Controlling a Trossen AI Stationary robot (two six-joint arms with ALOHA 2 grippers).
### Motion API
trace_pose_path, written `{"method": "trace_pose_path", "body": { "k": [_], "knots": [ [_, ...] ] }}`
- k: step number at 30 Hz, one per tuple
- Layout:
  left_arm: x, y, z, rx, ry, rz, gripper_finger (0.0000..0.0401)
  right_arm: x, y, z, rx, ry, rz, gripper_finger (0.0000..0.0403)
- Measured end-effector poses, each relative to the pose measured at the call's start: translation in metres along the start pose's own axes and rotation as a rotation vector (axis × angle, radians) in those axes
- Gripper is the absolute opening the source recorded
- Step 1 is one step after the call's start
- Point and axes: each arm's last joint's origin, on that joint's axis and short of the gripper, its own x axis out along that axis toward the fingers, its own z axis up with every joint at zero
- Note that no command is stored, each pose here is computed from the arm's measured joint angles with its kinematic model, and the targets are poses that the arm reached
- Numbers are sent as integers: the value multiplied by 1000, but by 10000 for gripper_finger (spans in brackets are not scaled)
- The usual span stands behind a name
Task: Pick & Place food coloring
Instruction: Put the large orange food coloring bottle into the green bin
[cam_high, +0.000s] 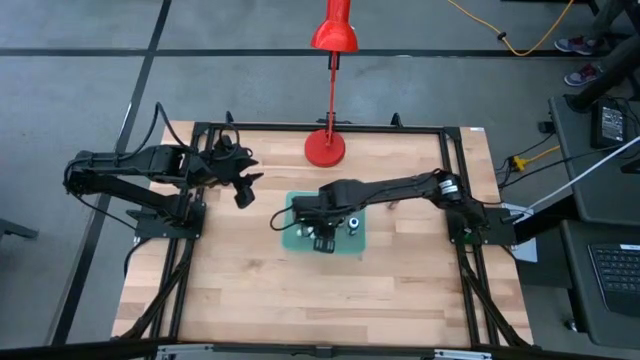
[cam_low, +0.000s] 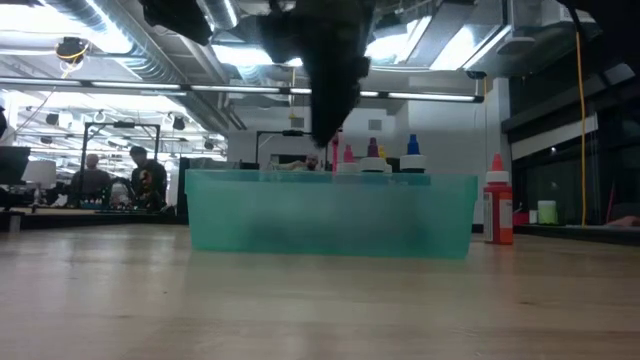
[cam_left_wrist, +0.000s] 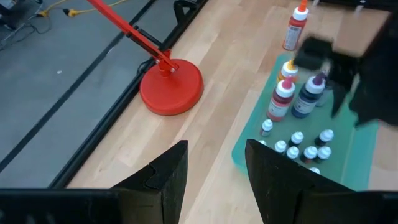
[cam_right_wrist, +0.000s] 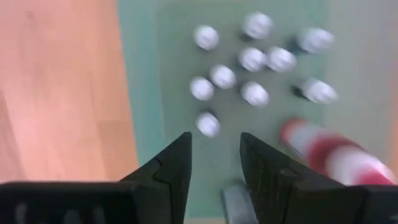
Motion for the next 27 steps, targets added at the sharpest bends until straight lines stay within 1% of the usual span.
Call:
{"method": "trace_pose_path", "body": {
  "k": [5, 9, 12, 16, 19, 24, 27],
  "knots": [
    [0, -1, 0, 3, 8, -23, 157, -20, -8, -19, 46, 12, -145, 138],
    [0, -1, 0, 17, 9, -26, 157, -49, -12, -36, 123, -60, -147, 138],
    [0, -1, -1, 19, 11, -34, 157, -72, -16, -55, 164, -104, -165, 138],
    [0, -1, -1, 23, 11, -33, 157, -107, -24, -96, 240, -167, -170, 138],
    [0, -1, -1, 28, 11, -33, 157, -123, -36, -134, 295, -199, -167, 138],
    [0, -1, -1, 4, 11, -32, 157, -143, -58, -194, 393, -279, -164, 139],
    [0, -1, -1, -6, 9, -23, 157, -149, -66, -222, 424, -316, -153, 153]
  ]
}}
